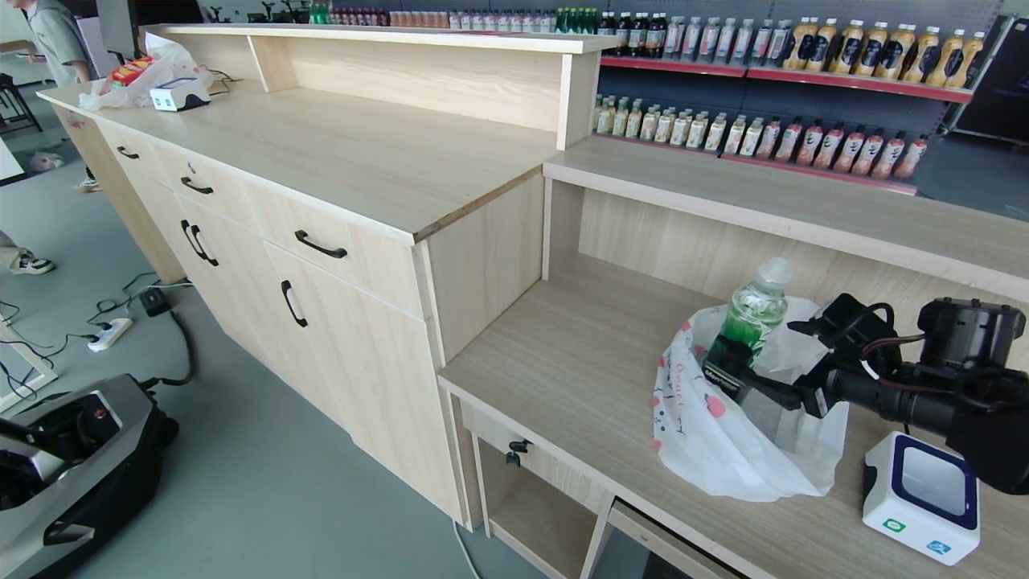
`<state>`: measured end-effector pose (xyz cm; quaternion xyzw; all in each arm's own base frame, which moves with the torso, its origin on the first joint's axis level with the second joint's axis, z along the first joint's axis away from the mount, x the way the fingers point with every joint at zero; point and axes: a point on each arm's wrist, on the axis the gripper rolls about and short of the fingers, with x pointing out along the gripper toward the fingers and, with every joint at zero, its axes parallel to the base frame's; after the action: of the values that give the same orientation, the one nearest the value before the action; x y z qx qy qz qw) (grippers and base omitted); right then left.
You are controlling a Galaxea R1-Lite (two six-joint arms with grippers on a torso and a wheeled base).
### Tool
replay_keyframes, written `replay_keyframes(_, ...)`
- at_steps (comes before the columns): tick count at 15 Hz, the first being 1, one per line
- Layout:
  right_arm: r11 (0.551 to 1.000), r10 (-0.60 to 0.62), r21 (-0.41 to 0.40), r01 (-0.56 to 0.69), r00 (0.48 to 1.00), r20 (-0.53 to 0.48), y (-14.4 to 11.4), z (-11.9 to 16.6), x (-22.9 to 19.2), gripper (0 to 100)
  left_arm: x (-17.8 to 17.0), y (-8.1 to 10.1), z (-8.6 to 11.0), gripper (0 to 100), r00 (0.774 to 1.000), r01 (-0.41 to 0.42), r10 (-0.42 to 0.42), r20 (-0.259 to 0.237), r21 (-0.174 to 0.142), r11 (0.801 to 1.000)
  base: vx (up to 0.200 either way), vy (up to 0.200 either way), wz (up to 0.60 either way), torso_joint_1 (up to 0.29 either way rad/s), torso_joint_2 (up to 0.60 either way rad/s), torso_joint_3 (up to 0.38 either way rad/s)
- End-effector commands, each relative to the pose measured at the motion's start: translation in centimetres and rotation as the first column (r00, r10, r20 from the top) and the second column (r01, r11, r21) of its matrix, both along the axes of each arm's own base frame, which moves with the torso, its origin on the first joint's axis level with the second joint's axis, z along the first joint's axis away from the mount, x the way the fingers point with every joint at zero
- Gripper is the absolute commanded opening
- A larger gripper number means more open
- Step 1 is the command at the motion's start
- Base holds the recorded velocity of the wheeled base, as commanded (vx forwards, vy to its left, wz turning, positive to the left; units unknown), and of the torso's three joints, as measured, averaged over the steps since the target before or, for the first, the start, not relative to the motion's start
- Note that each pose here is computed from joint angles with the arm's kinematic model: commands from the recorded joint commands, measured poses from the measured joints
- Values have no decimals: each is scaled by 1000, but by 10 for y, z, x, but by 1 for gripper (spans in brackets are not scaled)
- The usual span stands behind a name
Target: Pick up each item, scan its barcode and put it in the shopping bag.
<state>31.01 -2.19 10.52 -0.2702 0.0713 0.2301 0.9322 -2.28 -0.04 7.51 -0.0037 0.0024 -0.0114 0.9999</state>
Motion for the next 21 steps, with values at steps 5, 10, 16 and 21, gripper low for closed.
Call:
replay_keyframes(5, 995, -89, -35, 93, 992, 92, -19, 41, -38, 100, 0, 0, 0, 100, 1000, 0, 0, -1, 0, 1000, 0, 0, 0, 0, 0, 0)
replay_keyframes(10, 979, -169, -72, 192, 955, 243, -34, 90, -84, 100, 0, 0, 0, 100, 1000, 0, 0, -1, 0, 1000, 0, 0, -480, 4, 1, 1)
replay_keyframes(16, 945, -322, 50, 322, 895, 308, -31, 125, -103, 100, 0, 0, 0, 100, 1000, 0, 0, -1, 0, 1000, 0, 0, -600, 5, 4, 1)
replay_keyframes(21, 868, -491, 198, 455, 845, 210, -32, 122, -107, 100, 0, 0, 0, 100, 1000, 0, 0, -1, 0, 1000, 0, 0, -240, 0, 1, 1)
